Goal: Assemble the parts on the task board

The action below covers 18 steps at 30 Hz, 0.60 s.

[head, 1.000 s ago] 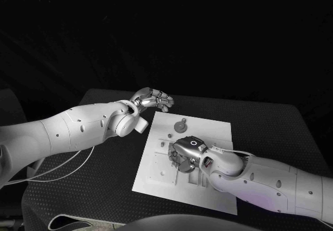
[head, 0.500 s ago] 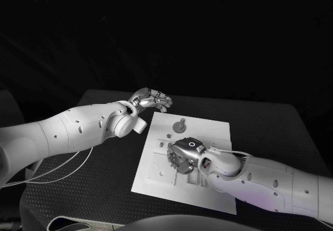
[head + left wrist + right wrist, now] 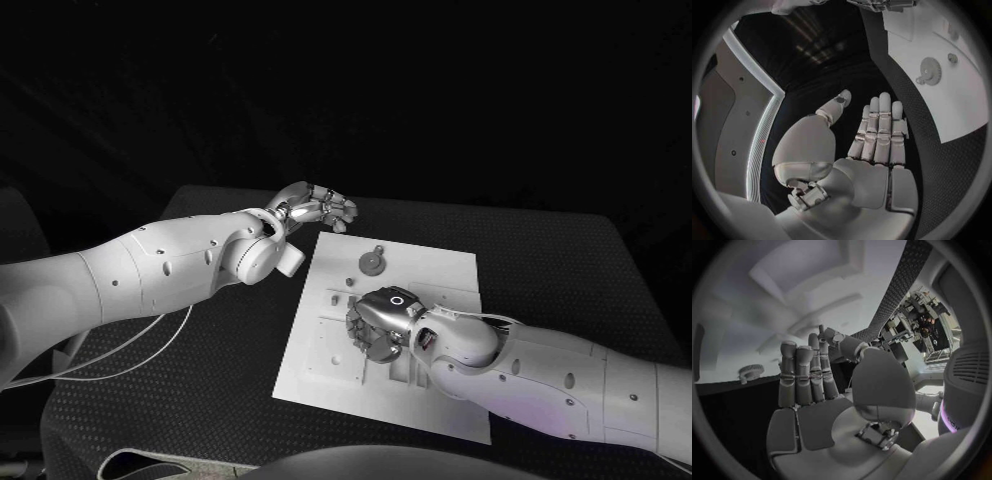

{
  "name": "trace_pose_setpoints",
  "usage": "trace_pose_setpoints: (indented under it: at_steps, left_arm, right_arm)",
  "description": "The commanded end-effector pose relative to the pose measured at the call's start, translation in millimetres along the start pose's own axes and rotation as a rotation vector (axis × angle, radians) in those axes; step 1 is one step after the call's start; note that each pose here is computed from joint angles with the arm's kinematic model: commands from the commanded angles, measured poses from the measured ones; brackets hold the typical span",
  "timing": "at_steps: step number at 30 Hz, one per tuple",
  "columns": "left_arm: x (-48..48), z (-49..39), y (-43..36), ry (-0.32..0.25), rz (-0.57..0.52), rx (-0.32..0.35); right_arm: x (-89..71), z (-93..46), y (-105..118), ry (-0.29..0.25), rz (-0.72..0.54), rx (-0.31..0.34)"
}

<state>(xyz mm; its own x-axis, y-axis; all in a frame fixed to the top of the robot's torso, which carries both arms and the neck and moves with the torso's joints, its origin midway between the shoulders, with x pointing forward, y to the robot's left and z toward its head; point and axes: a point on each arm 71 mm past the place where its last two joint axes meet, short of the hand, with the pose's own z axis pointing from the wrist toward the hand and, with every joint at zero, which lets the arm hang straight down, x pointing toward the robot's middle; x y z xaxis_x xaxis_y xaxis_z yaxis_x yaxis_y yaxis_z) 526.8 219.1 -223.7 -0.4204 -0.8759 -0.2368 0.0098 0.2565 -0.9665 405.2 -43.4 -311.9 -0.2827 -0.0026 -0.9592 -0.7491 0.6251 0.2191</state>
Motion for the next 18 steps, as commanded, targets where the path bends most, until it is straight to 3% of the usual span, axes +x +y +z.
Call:
trace_pose_setpoints:
  at_steps: [1,18]
  left_arm:
    - [2.2,0.9,-2.0,0.014,-0.011,0.009]
    - [3.6,1.7,-2.3,0.019,-0.012,0.009]
  right_arm:
    - [5.3,0.2,1.4,0.031,-0.01,-0.005]
    - [9.6,5.0,6.2,0.066,-0.023,-0.011]
